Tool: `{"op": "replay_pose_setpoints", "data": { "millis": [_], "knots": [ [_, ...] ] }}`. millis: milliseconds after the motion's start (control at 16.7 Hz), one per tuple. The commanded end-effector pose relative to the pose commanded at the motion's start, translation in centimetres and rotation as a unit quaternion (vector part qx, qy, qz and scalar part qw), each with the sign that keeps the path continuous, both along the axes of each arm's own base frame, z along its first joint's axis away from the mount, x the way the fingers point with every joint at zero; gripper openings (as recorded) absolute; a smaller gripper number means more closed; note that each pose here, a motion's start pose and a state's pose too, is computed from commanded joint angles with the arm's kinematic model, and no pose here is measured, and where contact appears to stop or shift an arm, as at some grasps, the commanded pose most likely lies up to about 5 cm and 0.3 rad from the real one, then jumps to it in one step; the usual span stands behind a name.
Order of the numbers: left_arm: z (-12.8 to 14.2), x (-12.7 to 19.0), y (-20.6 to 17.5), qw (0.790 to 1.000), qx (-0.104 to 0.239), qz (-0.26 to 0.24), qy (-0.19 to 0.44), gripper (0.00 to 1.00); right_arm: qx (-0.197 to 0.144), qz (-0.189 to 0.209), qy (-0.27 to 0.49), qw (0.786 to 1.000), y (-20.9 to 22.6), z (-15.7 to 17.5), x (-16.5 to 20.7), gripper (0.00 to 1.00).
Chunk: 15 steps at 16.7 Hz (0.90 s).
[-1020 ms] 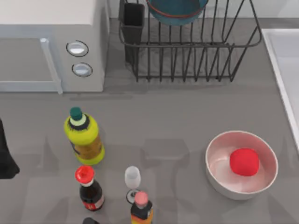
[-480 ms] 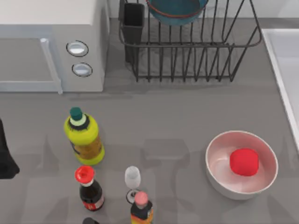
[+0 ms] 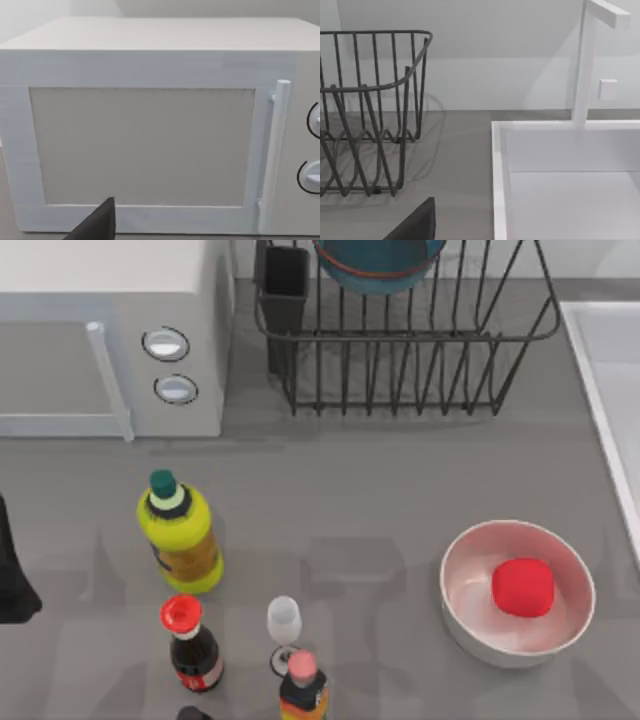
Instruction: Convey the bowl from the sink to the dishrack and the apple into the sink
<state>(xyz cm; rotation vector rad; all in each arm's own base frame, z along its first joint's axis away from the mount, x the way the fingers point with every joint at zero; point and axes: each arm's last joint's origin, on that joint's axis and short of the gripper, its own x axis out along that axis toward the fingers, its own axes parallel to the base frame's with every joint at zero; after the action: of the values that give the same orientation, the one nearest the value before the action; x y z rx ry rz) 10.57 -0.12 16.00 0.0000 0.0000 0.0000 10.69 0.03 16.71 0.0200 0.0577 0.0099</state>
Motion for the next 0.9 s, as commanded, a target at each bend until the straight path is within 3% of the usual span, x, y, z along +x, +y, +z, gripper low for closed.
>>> {"op": "replay_pose_setpoints", "data": {
  "millis": [240, 420, 600, 900],
  "knots": [
    [0.0, 0.0, 0.0, 1.0, 0.0, 0.0, 0.0, 1.0, 0.026, 0.032, 0.103, 0.994, 0.9, 2.3, 1.0, 1.0],
    [0.0, 0.0, 0.0, 1.0, 0.0, 0.0, 0.0, 1.0, 0.047, 0.053, 0.215, 0.974, 2.0, 4.3, 2.9, 1.0],
    [0.0, 0.0, 0.0, 1.0, 0.0, 0.0, 0.0, 1.0, 0.058, 0.065, 0.332, 0.939, 3.7, 5.9, 5.5, 1.0],
    [0.0, 0.0, 0.0, 1.0, 0.0, 0.0, 0.0, 1.0, 0.051, 0.054, 0.505, 0.86, 7.8, 6.7, 10.9, 1.0]
  ]
}}
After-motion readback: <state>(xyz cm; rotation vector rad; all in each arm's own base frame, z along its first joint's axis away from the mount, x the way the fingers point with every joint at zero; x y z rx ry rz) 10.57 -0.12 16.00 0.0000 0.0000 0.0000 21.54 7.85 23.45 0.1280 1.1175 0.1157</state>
